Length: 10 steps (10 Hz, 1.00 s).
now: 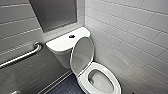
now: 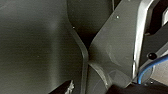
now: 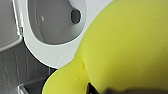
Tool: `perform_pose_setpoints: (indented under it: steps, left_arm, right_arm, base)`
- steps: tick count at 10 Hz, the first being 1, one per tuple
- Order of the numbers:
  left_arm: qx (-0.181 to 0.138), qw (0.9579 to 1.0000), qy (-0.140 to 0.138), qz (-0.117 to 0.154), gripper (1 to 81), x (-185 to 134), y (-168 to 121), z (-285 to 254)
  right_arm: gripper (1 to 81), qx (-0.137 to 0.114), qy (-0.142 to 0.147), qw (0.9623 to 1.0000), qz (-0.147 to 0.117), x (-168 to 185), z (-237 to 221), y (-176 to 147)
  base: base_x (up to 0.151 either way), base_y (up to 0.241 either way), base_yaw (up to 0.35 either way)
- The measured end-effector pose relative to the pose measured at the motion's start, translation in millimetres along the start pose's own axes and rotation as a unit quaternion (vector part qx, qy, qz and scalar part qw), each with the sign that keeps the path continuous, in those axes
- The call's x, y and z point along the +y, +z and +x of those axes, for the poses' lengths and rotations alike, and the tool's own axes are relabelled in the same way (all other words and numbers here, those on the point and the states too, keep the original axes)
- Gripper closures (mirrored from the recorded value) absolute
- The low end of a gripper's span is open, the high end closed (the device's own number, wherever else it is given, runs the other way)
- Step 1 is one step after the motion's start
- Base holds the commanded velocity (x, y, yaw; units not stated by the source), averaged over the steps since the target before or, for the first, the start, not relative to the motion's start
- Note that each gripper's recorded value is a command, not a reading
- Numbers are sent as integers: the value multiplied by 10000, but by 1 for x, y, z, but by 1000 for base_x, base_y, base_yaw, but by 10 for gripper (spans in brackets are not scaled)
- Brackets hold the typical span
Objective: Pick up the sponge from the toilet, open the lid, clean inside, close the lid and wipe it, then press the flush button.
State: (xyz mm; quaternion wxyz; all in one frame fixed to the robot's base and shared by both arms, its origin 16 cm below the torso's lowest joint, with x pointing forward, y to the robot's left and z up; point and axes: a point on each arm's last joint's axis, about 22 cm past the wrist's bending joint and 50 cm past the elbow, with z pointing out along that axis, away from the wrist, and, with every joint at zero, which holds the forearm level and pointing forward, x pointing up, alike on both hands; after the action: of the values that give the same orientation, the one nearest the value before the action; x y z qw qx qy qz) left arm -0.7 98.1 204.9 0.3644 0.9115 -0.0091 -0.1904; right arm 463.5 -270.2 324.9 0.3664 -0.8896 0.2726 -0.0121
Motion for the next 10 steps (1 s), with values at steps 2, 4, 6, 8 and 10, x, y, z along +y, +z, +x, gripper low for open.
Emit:
perform_pose_setpoints:
  steps: [2,4,6,8,10]
  left_arm:
    - [5,10000,-1,-12,10,0,1,0]
    - [19,10000,-1,-48,10,0,2,0]
    - [18,10000,-2,-44,10,-1,1,0]
    - [21,10000,-1,-58,10,1,2,1]
    - [22,10000,3,-58,10,1,2,1]
  right_arm:
    - [811,-172,-376,9989,-198,-33,23,9]
    - [811,-275,-673,9966,-380,-66,45,21]
    - [811,-391,-1042,9938,-59,-119,44,52]
    - [811,-431,-1274,9909,-99,-146,53,71]
    - [811,-364,-1370,9894,-309,-155,72,79]
  base:
    - [0,0,0]
    - [0,0,0]
    - [0,0,0]
    - [0,0,0]
    - [0,0,0]
